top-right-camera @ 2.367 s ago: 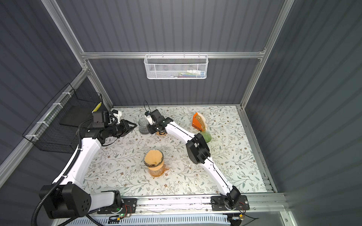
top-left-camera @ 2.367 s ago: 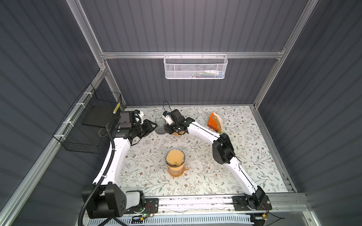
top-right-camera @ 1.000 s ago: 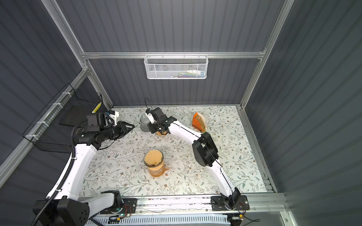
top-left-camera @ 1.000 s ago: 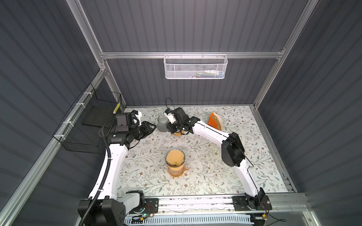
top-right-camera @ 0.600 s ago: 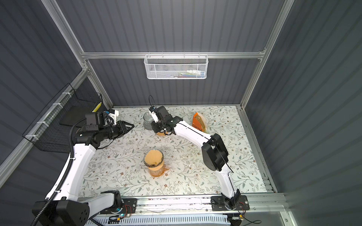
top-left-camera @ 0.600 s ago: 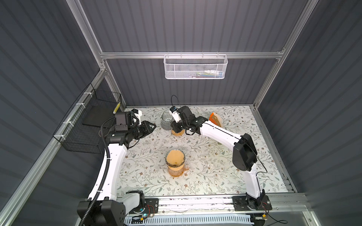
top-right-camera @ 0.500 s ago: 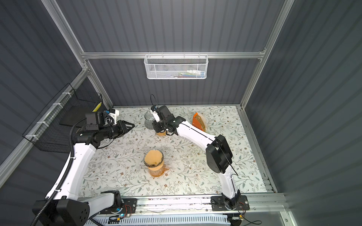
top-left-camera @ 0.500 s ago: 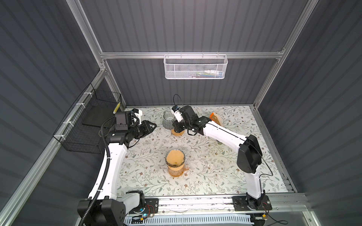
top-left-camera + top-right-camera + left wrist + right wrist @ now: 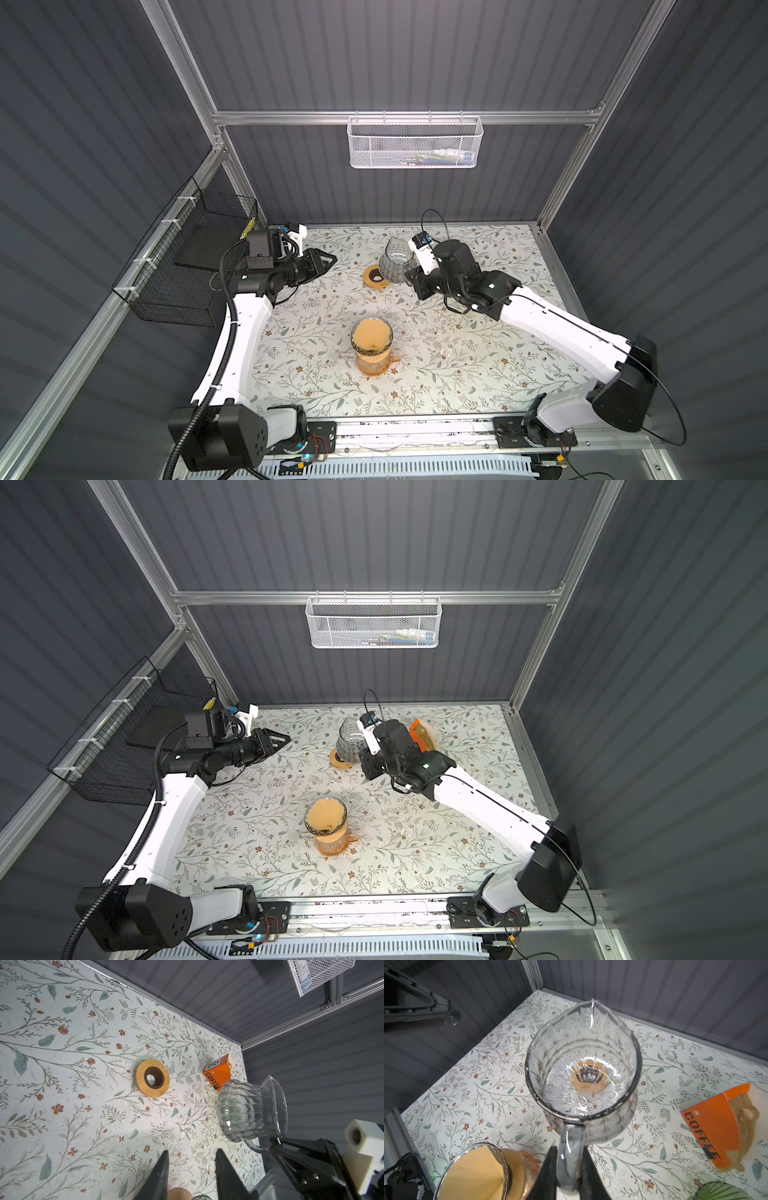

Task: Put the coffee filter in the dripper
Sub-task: 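Lift and carry the glass pitcher toward the robot with the right gripper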

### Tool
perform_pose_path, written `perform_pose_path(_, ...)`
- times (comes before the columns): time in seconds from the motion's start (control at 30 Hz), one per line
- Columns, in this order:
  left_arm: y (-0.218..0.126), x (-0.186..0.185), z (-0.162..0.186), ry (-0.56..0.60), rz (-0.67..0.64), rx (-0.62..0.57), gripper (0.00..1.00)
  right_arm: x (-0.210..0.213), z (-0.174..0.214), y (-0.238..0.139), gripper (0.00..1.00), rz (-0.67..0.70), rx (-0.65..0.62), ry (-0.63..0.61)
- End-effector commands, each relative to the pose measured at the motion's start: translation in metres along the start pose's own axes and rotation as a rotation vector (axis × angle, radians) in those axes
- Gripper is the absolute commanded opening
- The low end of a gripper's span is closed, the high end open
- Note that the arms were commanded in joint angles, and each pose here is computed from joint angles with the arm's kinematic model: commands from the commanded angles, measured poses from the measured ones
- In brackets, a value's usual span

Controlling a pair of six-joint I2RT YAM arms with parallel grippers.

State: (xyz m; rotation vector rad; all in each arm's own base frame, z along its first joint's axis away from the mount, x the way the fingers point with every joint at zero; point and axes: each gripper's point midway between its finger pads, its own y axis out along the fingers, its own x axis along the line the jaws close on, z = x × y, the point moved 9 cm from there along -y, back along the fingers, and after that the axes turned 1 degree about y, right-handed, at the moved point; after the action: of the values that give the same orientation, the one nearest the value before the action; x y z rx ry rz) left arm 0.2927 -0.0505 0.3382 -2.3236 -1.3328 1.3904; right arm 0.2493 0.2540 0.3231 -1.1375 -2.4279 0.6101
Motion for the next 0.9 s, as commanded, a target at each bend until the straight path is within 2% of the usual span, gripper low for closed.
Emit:
perform_pose_path(0.0,0.0,0.001,-0.001,0.049,0.014,0.003,0.38,-0.004,0.006,-0.03,0.0,0.037,-0.048,0.047)
perform_pose_path(0.27,0.02,0.01,0.006,0.016,0.045,0.001,0.38,-0.004,0.046,-0.073,0.0,0.079,-0.012,0.044)
perform_pose_path(0.53,0.045,-0.025,0.027,0.105,0.016,0.129,0.38,0.005,0.069,-0.096,0.0,0.081,0.005,0.037)
perform_pose_path(0.87,0.039,-0.034,0.049,0.117,-0.015,0.179,0.38,0.014,0.109,-0.105,0.0,0.05,0.084,-0.016)
